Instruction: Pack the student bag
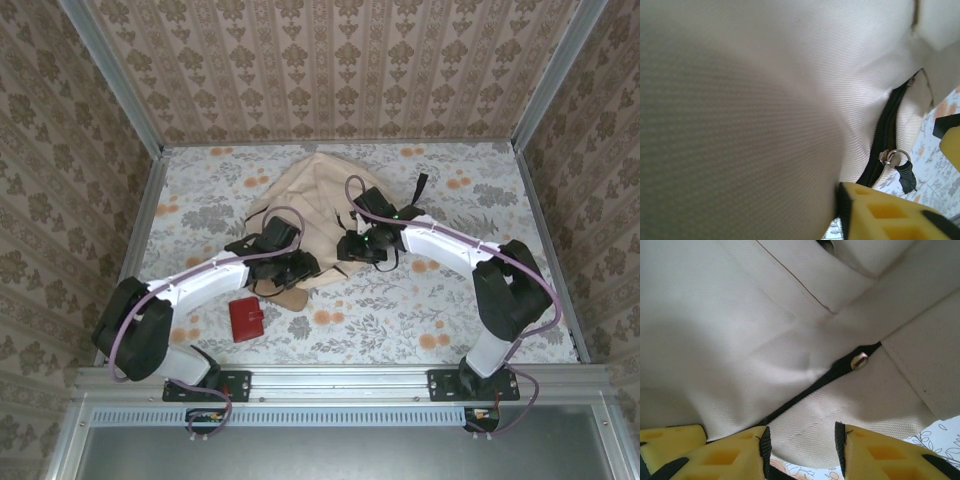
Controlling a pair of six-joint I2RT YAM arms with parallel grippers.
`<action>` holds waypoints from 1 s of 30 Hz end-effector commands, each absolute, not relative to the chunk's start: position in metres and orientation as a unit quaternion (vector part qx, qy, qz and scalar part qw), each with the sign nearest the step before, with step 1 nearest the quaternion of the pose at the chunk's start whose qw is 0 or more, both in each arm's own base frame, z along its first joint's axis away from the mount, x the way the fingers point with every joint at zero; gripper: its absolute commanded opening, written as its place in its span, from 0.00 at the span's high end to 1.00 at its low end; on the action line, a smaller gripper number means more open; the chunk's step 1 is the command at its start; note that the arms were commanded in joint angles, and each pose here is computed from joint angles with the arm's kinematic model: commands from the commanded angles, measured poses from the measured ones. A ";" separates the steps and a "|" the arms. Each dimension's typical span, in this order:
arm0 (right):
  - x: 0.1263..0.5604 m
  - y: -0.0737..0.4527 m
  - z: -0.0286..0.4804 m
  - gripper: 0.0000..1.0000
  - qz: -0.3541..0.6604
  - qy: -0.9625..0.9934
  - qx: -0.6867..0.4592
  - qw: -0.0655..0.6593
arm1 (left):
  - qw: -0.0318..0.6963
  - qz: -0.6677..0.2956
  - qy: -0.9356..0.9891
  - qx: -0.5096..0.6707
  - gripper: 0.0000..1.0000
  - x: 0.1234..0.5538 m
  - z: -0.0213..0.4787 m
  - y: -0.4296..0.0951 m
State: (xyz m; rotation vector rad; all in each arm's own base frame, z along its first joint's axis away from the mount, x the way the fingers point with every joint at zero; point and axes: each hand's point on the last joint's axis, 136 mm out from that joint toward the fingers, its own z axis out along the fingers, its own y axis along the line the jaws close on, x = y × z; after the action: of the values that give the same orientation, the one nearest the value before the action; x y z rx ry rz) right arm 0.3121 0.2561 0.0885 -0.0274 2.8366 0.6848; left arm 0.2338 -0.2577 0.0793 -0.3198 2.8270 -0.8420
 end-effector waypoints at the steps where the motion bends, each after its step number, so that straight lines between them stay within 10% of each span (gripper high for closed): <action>1: 0.301 0.251 0.067 0.58 0.224 0.970 0.016 0.094 | 0.077 -0.261 0.956 -0.109 0.70 0.226 0.058 -0.252; 14: 0.309 0.231 0.034 0.75 0.154 0.983 0.030 0.096 | 0.093 -0.259 0.956 -0.101 0.94 0.234 0.043 -0.250; 30: 0.312 0.248 0.078 0.49 0.084 0.986 0.021 0.144 | 0.105 -0.268 0.953 -0.099 0.96 0.239 0.046 -0.253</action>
State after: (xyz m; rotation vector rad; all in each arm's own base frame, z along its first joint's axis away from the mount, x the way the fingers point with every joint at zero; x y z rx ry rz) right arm 0.3142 0.2638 0.0921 -0.0281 2.7978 0.4132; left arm 0.2362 -0.2579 0.0500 -0.3021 2.8193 -0.8188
